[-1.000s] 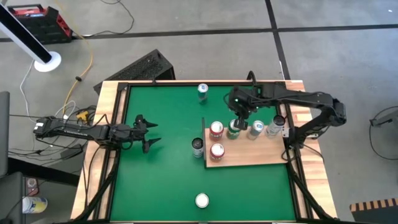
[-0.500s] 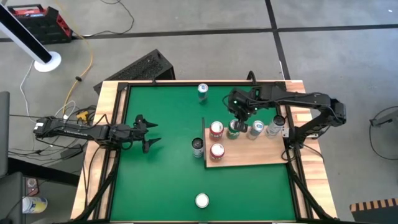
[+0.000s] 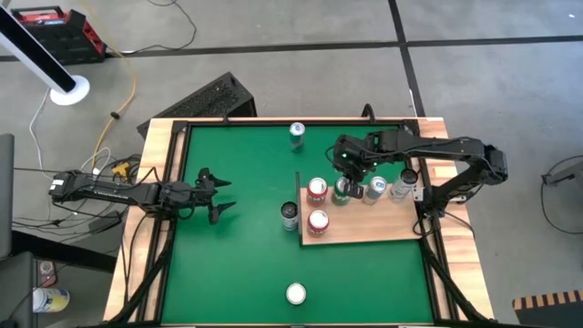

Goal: Place canned beverage on shelf
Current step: Put the orange soda can on the shelf

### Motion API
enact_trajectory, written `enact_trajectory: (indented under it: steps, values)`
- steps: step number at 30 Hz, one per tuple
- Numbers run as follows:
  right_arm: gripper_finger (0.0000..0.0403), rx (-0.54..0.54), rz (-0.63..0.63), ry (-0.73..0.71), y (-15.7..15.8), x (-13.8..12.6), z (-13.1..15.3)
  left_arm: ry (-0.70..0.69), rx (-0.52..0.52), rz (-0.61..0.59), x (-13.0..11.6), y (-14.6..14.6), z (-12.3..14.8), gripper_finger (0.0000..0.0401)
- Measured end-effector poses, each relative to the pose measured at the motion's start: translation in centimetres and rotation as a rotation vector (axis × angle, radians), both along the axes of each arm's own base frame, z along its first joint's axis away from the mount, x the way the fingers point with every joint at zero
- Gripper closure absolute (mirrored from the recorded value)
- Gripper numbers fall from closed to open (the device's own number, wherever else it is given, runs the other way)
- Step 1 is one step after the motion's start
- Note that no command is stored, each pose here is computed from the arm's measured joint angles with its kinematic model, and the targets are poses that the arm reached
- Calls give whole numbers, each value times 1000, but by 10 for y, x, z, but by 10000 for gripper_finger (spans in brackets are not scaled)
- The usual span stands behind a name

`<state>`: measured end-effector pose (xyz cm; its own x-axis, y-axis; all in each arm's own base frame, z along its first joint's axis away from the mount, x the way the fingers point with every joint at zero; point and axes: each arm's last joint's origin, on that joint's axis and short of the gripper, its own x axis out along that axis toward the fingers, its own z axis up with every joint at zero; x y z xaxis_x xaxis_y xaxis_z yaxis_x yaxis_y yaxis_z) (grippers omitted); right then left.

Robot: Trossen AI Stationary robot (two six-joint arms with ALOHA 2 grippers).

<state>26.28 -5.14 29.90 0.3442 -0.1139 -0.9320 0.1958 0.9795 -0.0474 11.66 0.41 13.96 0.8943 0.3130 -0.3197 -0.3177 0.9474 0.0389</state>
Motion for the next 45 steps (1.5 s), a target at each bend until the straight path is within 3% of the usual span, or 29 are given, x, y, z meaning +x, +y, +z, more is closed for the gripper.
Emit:
enact_trajectory:
  steps: [9,15,20,31,38,45]
  values:
    - [383,-23,-4,2,1,0,4,1,0,0,0,0,0,67]
    - [382,-105,-24,-38,1,2,27,0,0,0,0,0,0,67]
    - [382,-124,42,-124,18,7,51,0,0,0,0,0,0,67]
    - [382,-60,294,-480,118,17,95,0,0,0,0,0,0,67]
    - [368,180,314,-778,179,13,120,0,0,-1,0,0,0,67]
    - [354,284,360,-704,229,23,93,0,0,-1,0,0,0,67]
